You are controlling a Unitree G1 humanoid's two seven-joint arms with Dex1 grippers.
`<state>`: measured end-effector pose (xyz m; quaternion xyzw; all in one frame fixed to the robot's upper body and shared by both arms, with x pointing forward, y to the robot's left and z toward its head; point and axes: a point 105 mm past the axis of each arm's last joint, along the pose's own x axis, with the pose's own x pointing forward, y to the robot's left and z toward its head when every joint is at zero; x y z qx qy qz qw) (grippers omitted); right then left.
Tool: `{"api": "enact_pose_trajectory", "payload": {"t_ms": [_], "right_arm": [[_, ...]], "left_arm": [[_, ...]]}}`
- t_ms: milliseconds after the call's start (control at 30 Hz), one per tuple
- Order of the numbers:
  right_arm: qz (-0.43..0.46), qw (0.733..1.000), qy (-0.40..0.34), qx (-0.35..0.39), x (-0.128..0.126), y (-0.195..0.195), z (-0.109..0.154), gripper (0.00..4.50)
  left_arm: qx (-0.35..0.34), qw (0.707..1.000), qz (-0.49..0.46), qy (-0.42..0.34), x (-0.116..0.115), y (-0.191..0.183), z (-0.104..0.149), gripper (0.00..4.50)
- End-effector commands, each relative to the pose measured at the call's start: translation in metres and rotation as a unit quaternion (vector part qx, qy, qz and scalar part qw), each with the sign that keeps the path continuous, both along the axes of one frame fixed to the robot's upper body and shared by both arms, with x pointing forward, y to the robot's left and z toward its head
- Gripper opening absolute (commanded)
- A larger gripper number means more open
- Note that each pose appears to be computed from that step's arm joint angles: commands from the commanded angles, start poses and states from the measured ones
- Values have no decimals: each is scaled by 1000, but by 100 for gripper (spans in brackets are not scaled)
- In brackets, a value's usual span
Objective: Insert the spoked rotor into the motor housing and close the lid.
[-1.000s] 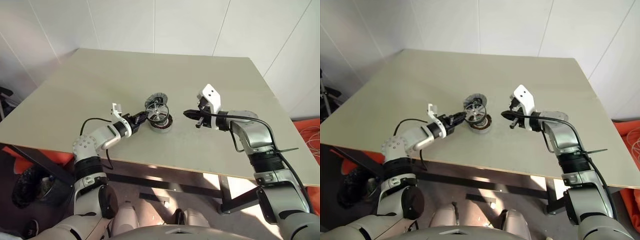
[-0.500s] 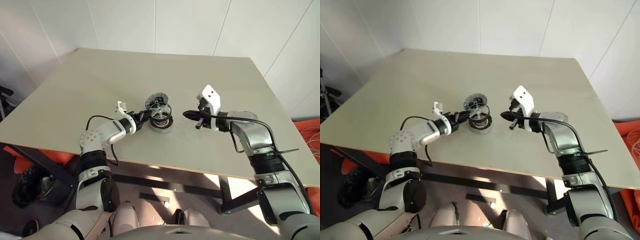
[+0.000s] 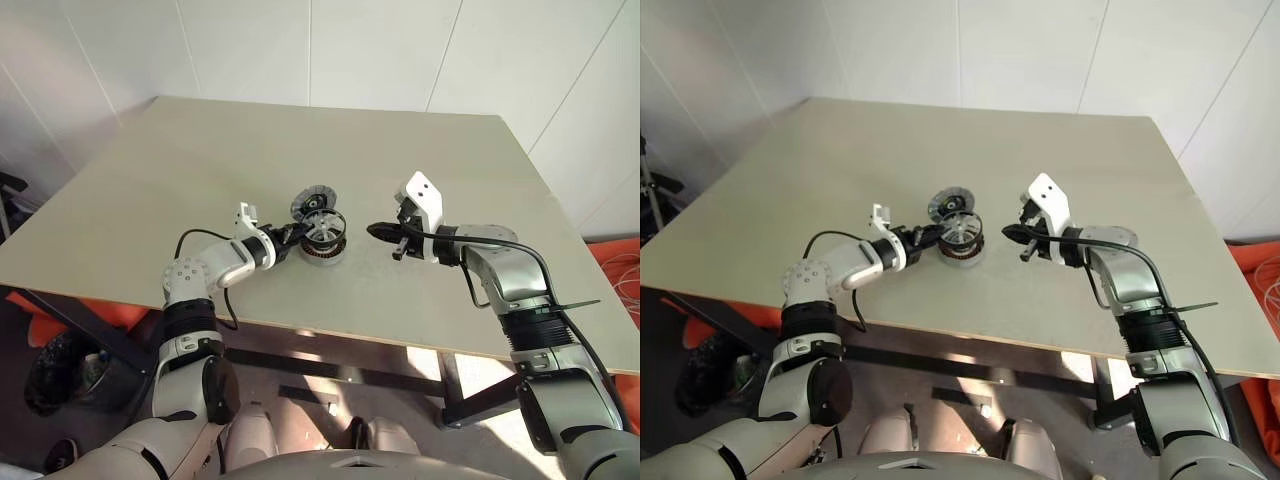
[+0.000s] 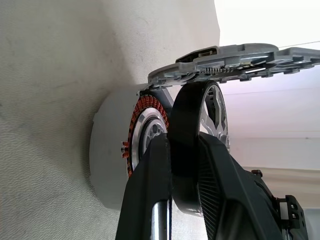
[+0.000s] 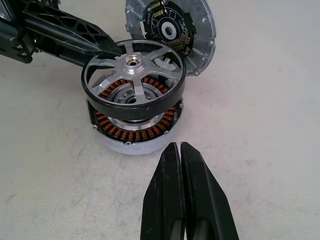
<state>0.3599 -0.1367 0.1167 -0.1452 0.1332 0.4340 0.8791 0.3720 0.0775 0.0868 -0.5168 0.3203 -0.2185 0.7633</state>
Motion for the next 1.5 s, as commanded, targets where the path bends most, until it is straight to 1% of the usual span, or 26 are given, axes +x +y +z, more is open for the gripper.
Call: {"api": "enact_pose_trajectory", "payload": {"t_ms": [33,167,233,467,667,967,1067,1200,1300,1333,1367,1433,1500], "right_arm": [[5,999,-38,11,4,2,21,0],[-10,999,-42,11,8,-1,21,0],[-14,999,-43,12,10,-1,22,0],[-20,999,-47,14,13,0,22,0],[-20,999,-47,13,13,0,20,0],[-18,999,-48,14,14,1,19,0],[-6,999,-48,24,13,9,21,0],[5,998,-38,42,14,32,15,0],[2,998,-30,51,17,47,11,0],[5,998,-28,52,18,52,9,0],[7,998,-26,55,18,57,9,0],[8,998,-23,58,21,65,7,0],[8,998,-19,60,23,69,5,0]], "left_arm": [[6,1000,-1,-17,2,1,9,38],[20,1000,2,-17,3,2,8,38],[22,1000,2,-16,3,2,7,110],[28,999,-3,-16,2,2,6,324],[32,999,0,-34,2,8,14,324],[52,997,18,-63,0,31,27,324],[86,991,18,-97,-2,39,35,324],[164,974,31,-156,0,52,43,324],[220,951,52,-209,5,64,52,324],[244,937,68,-242,9,69,60,324],[257,925,77,-269,11,72,66,324],[272,915,70,-290,10,73,70,324],[270,915,61,-293,9,71,69,324]]}}
